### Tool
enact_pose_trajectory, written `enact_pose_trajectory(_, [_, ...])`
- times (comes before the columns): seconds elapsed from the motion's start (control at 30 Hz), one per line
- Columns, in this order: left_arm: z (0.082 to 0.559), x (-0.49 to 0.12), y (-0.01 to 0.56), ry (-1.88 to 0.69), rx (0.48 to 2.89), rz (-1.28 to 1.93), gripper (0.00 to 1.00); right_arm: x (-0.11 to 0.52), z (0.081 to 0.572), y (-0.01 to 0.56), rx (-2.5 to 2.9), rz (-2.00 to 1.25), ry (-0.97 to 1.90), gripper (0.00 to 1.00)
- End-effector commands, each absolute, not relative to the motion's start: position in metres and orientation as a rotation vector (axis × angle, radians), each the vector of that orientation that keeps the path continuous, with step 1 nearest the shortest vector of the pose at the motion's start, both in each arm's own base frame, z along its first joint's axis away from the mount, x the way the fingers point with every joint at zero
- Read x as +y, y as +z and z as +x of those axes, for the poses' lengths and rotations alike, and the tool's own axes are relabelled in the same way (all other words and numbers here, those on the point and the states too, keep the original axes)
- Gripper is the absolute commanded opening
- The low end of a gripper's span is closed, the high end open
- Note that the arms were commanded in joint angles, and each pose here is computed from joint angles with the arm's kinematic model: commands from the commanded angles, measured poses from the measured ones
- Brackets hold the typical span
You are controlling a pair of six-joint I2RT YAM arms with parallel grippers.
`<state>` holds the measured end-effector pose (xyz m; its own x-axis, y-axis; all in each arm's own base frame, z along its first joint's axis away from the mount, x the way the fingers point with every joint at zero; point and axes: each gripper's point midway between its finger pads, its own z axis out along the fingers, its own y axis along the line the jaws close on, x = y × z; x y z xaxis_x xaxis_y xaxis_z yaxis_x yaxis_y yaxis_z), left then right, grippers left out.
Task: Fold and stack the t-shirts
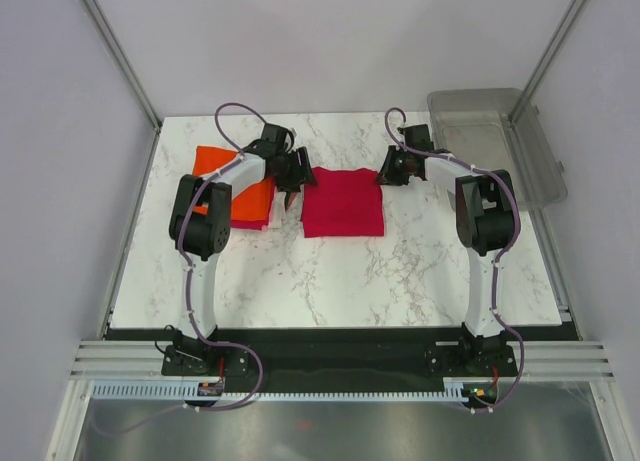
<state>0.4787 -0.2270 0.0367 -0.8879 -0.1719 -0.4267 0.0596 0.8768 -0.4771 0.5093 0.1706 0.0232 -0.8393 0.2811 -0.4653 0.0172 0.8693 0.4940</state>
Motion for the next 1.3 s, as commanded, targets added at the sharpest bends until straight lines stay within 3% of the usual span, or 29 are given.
enact_pose_trajectory(0.0, [0.492, -0.228, 0.034, -0.693, 2.572, -0.121, 0.66, 0.167, 0.507, 0.008, 2.542, 0.217, 0.615, 0.21])
enact_pose_trajectory(0.3, [0.496, -0.23, 0.012, -0.673, 2.632, -0.177, 0.59, 0.169, 0.507, 0.012, 2.536, 0.211, 0.639, 0.2])
enact_pose_trajectory(0.67, [0.491, -0.236, 0.011, -0.621, 2.649, -0.134, 0.44, 0.182, 0.505, 0.016, 2.531, 0.181, 0.671, 0.2])
enact_pose_trajectory(0.73, [0.492, -0.235, 0.011, -0.613, 2.646, -0.13, 0.35, 0.185, 0.504, 0.014, 2.536, 0.177, 0.671, 0.18])
enact_pose_trajectory(0.8, [0.493, -0.235, 0.012, -0.611, 2.644, -0.121, 0.25, 0.187, 0.506, 0.016, 2.532, 0.174, 0.674, 0.09])
enact_pose_trajectory(0.83, [0.494, -0.236, 0.012, -0.615, 2.643, -0.118, 0.15, 0.188, 0.507, 0.017, 2.527, 0.171, 0.675, 0.0])
enact_pose_trajectory(0.9, [0.494, -0.235, 0.011, -0.617, 2.644, -0.115, 0.02, 0.19, 0.509, 0.021, 2.52, 0.166, 0.679, 0.0])
enact_pose_trajectory(1.27, [0.485, -0.231, 0.056, -0.631, 2.566, -0.072, 0.02, 0.207, 0.495, 0.077, 2.436, 0.089, 0.733, 0.0])
